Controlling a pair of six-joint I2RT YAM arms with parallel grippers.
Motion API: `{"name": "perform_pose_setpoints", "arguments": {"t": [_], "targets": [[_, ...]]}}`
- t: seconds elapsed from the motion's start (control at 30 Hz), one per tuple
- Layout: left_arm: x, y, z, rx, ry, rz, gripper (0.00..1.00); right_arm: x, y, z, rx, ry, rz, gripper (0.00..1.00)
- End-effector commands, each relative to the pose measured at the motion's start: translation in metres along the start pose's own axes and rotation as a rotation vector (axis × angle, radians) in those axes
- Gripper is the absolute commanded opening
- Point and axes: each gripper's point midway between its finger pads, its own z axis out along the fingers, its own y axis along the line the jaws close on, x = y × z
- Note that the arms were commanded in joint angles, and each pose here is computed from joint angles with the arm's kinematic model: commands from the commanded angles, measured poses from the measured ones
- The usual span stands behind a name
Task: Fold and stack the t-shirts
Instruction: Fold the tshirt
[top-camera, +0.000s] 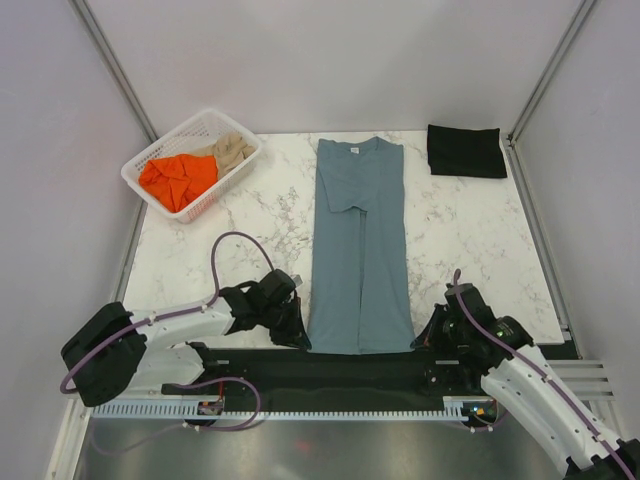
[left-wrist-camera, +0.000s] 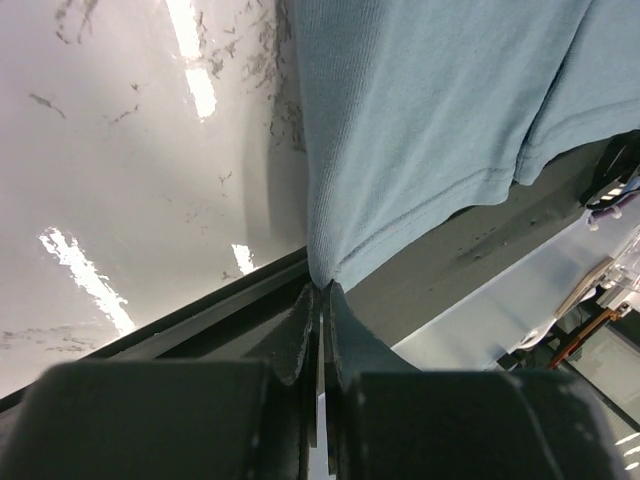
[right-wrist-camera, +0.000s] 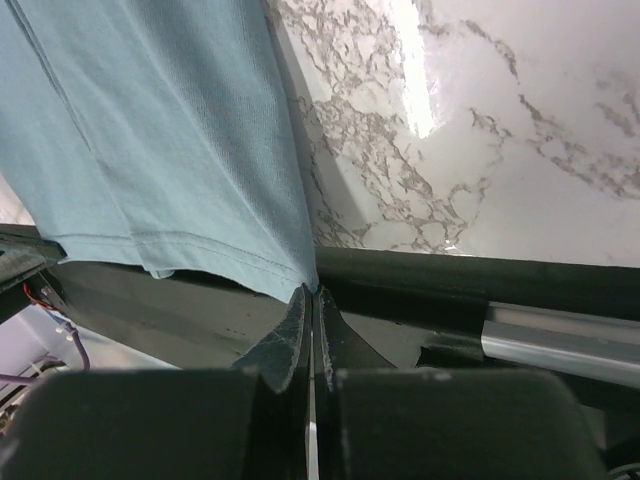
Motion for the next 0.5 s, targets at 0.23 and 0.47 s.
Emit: {"name": "perform_pose_setpoints", "arguments": {"t": [0.23,0.47], "targets": [[-0.003,-0.029,-0.008,0.078,0.013,-0.017,0.02,-0.017,0.006,-0.018,0.044,-0.064,-0.058,0.0],[-0.036,-0.031,-0.005,0.06,-0.023,-0.078,0.02,-0.045,0.022,-0.018,0.084,-0.118,-0.12,0.0]]}}
